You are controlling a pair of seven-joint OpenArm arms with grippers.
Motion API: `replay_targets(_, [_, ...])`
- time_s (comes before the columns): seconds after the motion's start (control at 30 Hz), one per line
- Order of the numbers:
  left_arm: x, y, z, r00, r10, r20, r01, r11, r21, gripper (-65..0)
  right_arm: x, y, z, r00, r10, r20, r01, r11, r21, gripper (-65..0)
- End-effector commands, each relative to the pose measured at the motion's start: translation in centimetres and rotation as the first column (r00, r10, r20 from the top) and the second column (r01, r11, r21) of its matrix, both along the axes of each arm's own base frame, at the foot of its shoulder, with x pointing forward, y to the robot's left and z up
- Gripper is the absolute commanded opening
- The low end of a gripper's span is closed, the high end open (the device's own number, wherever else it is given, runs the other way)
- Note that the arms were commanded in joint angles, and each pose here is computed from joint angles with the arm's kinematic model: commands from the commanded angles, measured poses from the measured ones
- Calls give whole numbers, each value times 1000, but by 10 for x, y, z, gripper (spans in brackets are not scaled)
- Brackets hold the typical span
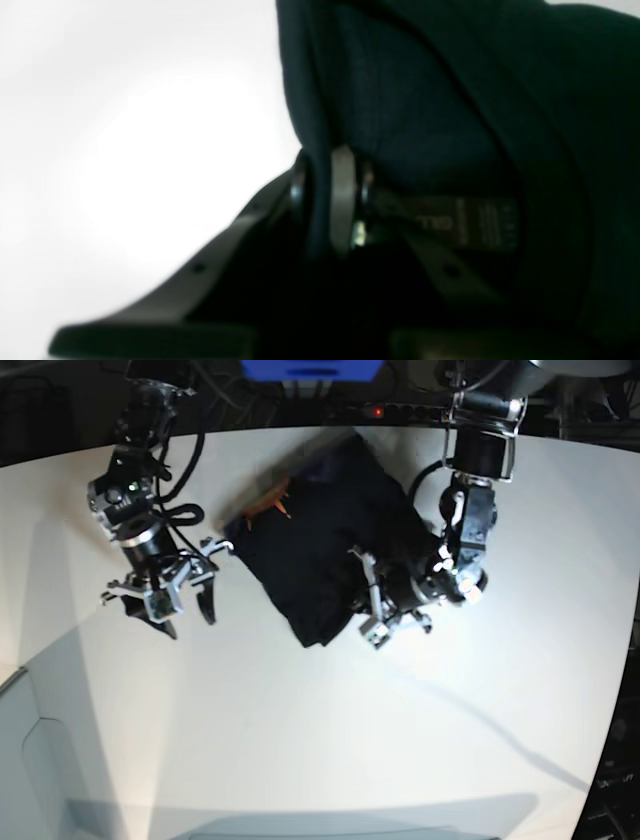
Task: Fold the T-shirt properly
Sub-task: 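Grasp the bundle side with the left gripper and fold it toward the right gripper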
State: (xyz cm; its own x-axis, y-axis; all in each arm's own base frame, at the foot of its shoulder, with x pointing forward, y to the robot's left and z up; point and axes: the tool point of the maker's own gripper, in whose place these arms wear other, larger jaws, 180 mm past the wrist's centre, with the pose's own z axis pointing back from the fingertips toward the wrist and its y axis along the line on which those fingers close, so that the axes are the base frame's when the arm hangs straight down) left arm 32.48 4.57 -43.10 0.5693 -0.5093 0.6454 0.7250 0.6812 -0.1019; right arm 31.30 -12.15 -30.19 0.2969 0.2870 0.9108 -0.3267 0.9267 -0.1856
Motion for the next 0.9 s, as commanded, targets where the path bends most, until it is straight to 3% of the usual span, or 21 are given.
replay_targets(0.0, [-3,5,-14,998,-48,-48,53,992,117,-650,4,-6,15,998,-17,56,16,1000,15,-304])
replay_targets(0.17, [23,-55,-3,979,-204,-15,205,973,107,-650,-4,-43,10,992,-118,39,118,993,-5,-304])
replay_targets(0.33, [33,-95,-4,960,-278,-22,279,957,83,-650,-16,-68,8,982,-185,29,186,982,-27,-307])
replay_targets(0.5, [31,-124,-9,940,-342,-10,342,939,50,-650,-28,-61,14,980,-198,36,198,980,-17,-308])
replay_targets(0.67, [24,-136,-11,896,-444,7,441,892,105,-650,-33,-58,11,979,-202,24,202,979,-9,-308])
replay_targets(0.87, [24,-148,-5,868,-496,28,488,863,132,-649,-42,-59,4,979,-203,-3,203,979,-16,-308])
